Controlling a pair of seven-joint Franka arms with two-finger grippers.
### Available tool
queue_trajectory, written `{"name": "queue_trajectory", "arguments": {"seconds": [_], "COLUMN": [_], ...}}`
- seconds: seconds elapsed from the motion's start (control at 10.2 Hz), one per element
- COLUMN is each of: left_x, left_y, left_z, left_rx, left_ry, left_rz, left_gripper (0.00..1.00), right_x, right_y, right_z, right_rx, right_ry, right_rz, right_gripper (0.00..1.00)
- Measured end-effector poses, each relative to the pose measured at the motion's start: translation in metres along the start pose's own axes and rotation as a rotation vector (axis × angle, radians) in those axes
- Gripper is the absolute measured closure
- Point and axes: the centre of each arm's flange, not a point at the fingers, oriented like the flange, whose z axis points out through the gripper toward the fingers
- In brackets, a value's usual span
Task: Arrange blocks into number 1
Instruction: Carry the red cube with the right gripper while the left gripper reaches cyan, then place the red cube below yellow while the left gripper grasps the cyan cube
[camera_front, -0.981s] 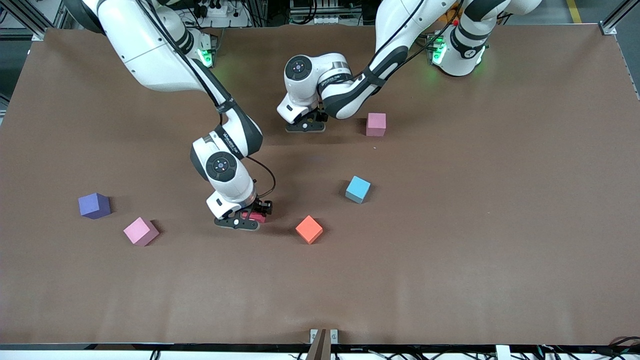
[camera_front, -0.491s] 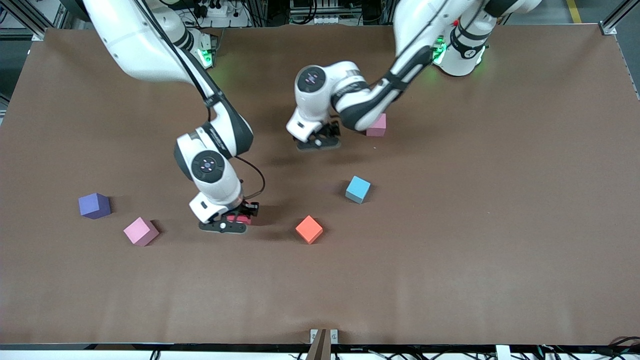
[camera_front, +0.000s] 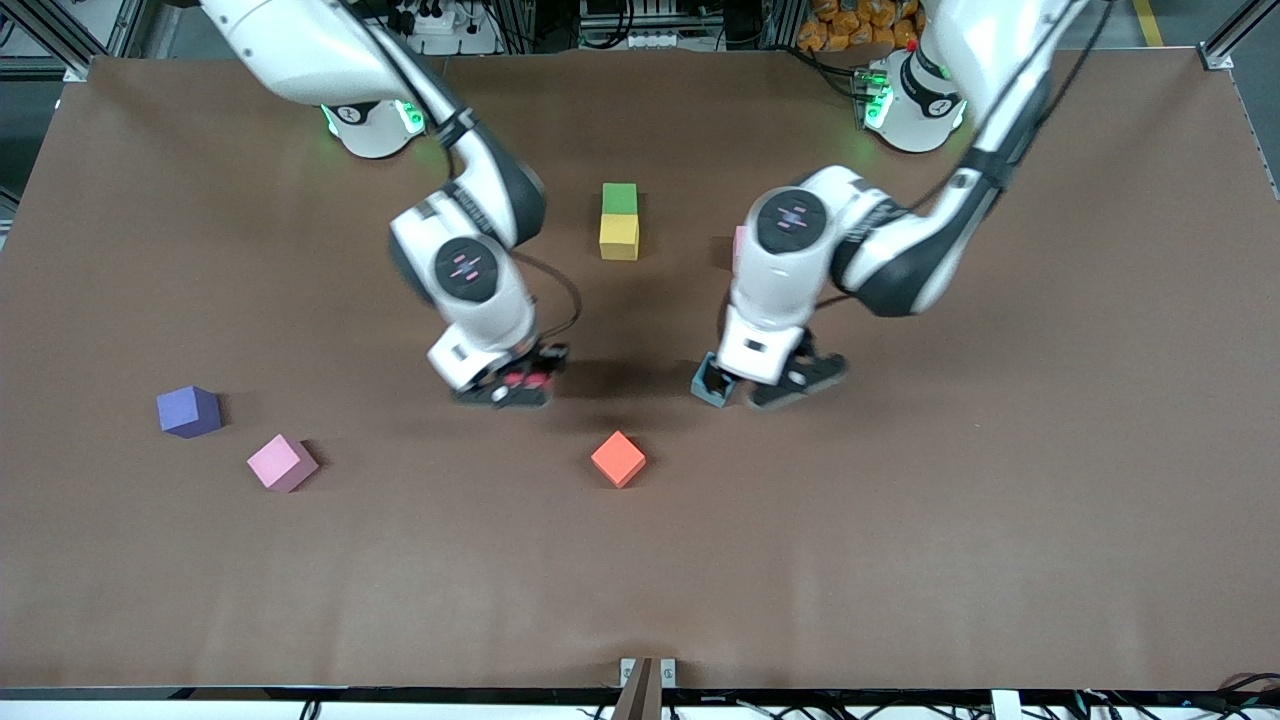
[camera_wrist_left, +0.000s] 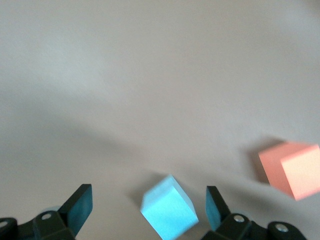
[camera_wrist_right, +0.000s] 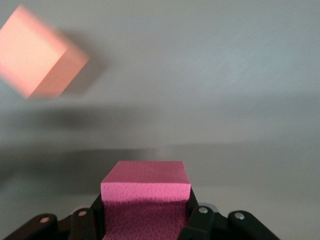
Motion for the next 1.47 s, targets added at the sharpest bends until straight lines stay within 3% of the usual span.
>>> {"name": "queue_trajectory", "arguments": {"seconds": [0.29,0.79,1.28,1.47], "left_x": [0.052,0.105,0.098,0.067], "left_y": [-0.040,-0.092,-0.081,-0.051], "left_z": [0.008,0.025,0.054,0.068], "left_rx": [0.023,0.044,0.038,0.034], "left_ry": [-0.003,-0.019,-0.071,-0.098], "left_rz": [-0.005,0.061,0.055,0.021], "left_gripper": [0.00,0.00,0.00,0.00], "right_x": [-0.071,-0.140,-0.169,-0.173], "right_y": [-0.061,-0.072,-0.078,-0.079], "right_z": [0.016,0.073,0.091,0.097], "right_rx": [-0.011,0.020,0.014,0.010], "right_ry": [0.011,0.032,0.042,0.049], "right_rz": [0.011,0.024,0.032,0.023], "right_gripper": [0.41,0.41,0.41,0.41]}}
